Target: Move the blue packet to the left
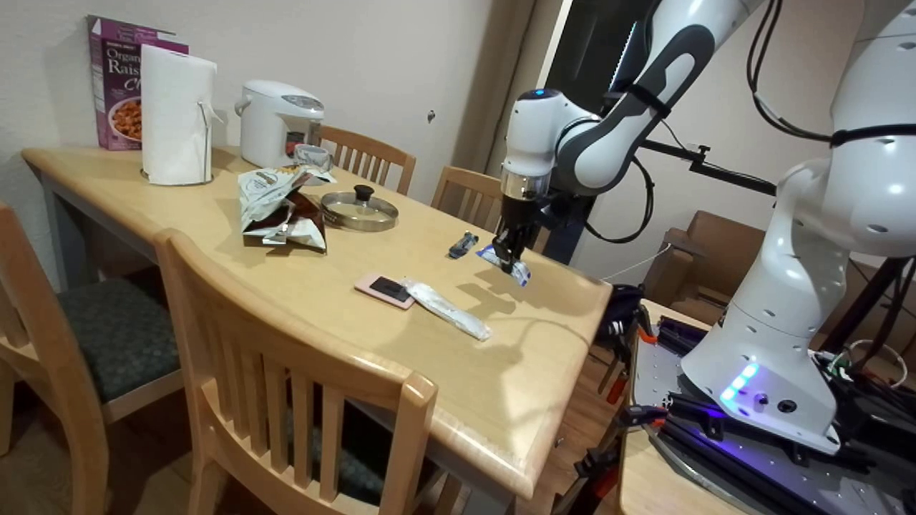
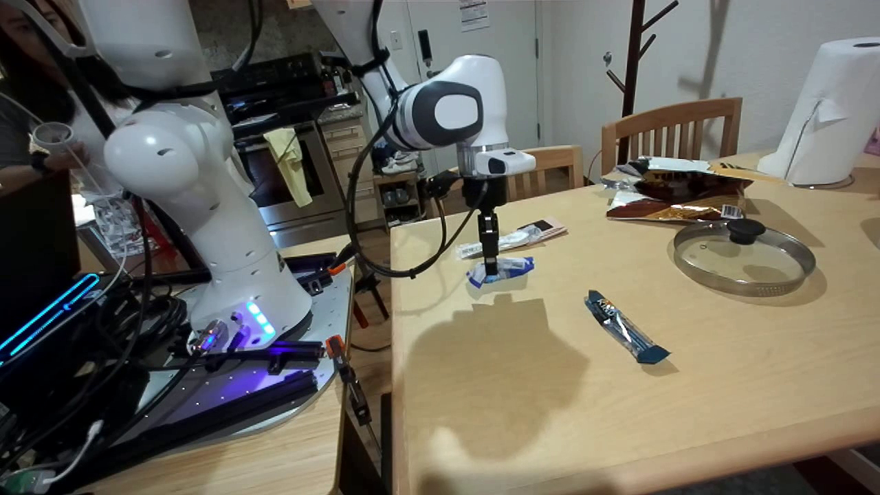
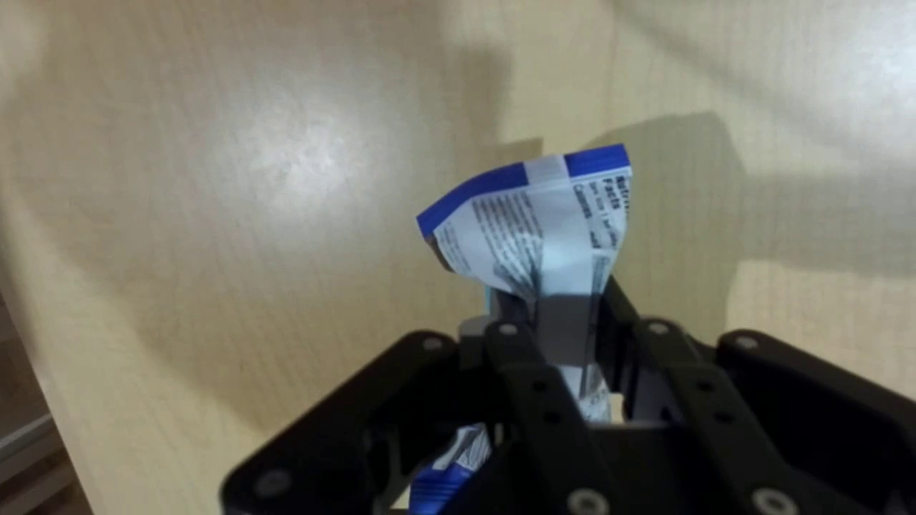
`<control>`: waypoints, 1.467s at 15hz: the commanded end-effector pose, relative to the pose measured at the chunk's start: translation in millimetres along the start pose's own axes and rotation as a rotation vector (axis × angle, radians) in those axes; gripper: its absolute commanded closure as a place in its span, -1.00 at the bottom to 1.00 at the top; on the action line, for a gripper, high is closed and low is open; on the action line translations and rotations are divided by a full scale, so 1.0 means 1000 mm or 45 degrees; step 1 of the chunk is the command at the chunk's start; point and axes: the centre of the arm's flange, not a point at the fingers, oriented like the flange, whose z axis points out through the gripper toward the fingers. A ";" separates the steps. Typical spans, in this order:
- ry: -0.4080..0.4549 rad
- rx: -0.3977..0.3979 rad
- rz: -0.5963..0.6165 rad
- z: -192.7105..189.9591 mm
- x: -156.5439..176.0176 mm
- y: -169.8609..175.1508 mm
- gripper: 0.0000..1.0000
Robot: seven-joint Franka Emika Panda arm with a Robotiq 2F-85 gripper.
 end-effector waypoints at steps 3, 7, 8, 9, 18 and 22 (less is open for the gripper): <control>0.121 0.102 -0.211 -0.021 -0.001 -0.005 0.87; 0.155 0.176 -0.298 -0.025 0.004 -0.019 0.87; 0.145 0.196 -0.296 -0.026 0.006 -0.025 0.87; 0.141 0.222 -0.302 -0.027 0.006 -0.028 0.87; 0.035 0.312 -0.277 -0.013 0.004 -0.057 0.87; 0.006 0.266 -0.254 0.001 0.004 -0.062 0.87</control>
